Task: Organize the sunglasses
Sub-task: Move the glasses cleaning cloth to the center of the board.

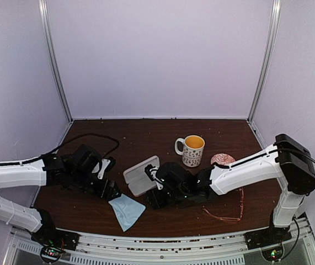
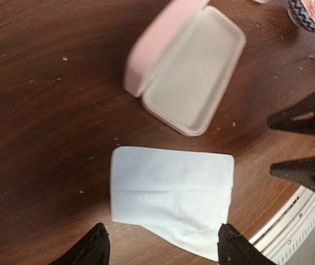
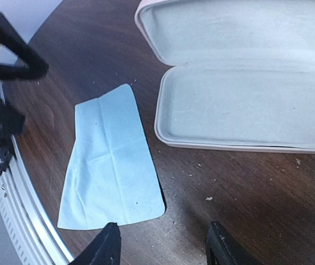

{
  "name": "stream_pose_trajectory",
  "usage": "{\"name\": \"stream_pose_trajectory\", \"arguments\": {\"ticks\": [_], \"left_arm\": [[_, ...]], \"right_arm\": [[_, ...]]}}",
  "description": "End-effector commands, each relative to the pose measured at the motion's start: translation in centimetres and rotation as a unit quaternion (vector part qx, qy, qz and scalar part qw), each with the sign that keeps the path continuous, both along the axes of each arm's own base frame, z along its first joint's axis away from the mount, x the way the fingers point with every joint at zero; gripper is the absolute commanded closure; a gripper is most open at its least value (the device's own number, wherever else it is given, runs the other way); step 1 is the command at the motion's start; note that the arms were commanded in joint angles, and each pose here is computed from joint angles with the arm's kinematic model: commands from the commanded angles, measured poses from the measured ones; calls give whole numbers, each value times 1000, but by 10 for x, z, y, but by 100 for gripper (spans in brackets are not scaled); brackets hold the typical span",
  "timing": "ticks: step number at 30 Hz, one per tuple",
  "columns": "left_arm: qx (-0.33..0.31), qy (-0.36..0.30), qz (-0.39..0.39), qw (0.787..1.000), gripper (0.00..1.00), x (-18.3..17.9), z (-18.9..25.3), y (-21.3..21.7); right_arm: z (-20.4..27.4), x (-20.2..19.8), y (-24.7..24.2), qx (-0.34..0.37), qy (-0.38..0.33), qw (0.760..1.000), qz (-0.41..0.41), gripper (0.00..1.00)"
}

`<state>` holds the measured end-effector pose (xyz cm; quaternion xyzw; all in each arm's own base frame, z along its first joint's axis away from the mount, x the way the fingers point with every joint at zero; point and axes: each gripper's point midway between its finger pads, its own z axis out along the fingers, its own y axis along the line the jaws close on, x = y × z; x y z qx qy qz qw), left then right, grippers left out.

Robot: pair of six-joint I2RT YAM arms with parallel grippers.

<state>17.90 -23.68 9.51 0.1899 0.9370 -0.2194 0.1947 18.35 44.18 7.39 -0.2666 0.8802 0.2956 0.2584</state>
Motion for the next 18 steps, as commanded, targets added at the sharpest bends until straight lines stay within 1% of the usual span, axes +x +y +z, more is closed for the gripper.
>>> {"name": "stream_pose_trajectory", "arguments": {"ticks": [1, 3, 6, 18], "left_arm": [[4, -35, 71, 997, 30, 28, 0, 30], [-4, -47, 83, 995, 29, 38, 4, 33], [1, -56, 81, 995, 29, 45, 7, 31], [1, -56, 70, 996, 28, 48, 2, 25]], "right_arm": [[-14, -7, 5, -72, -19, 997, 16, 48], [-17, -10, 10, -91, -22, 995, 26, 49], [-23, -13, 16, -116, -23, 992, 36, 50], [-43, -16, 24, -164, -19, 985, 52, 57]]}}
